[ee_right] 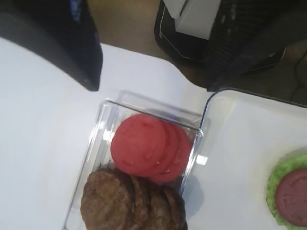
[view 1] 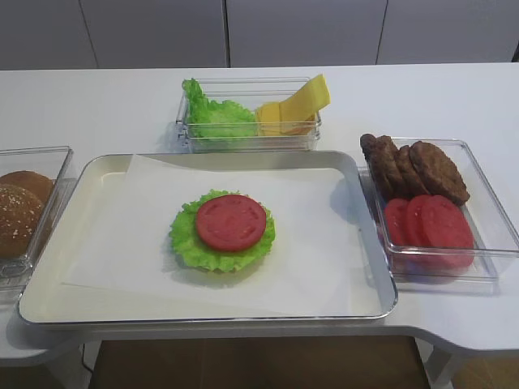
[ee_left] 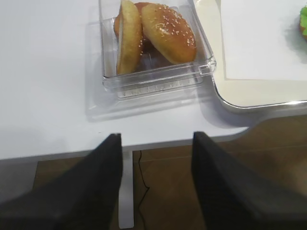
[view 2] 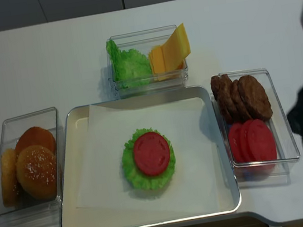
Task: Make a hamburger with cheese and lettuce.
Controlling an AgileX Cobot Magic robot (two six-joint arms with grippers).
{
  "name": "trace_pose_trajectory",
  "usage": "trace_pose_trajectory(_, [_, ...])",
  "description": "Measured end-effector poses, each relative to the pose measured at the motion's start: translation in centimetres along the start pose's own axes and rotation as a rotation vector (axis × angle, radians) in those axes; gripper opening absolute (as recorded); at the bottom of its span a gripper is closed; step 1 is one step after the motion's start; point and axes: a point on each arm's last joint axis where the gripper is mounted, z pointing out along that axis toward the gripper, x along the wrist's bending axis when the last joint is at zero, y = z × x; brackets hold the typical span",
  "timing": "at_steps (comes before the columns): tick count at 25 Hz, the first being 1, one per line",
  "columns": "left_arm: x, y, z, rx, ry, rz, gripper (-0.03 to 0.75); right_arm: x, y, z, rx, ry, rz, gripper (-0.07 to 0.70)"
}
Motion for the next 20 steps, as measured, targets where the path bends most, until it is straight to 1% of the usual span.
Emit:
trace_pose_trajectory(6, [0.0, 0.0, 0.0, 0.000, 0.000, 0.000, 0.353, -0.5, -3.9, -1.2, -0.044, 0.026, 0.015, 0.517])
trace_pose_trajectory(10, [0.0, 0.0, 0.0, 0.000, 0.000, 0.000, 0.353, -0.5, -6.1, -1.2, -0.047, 0.061, 0.026, 0.517])
trace_pose_trajectory(17, [0.0, 0.0, 0.0, 0.000, 0.000, 0.000, 0.353, -0.8, -9.1, -1.0, -0.069, 0.079, 0.030, 0.517])
trace_pose_trajectory(20, [0.0, 0.0, 0.0, 0.000, 0.000, 0.000, 0.353, -1.0, -10.2, -0.5, -0.064, 0.078, 0.030, 0.516])
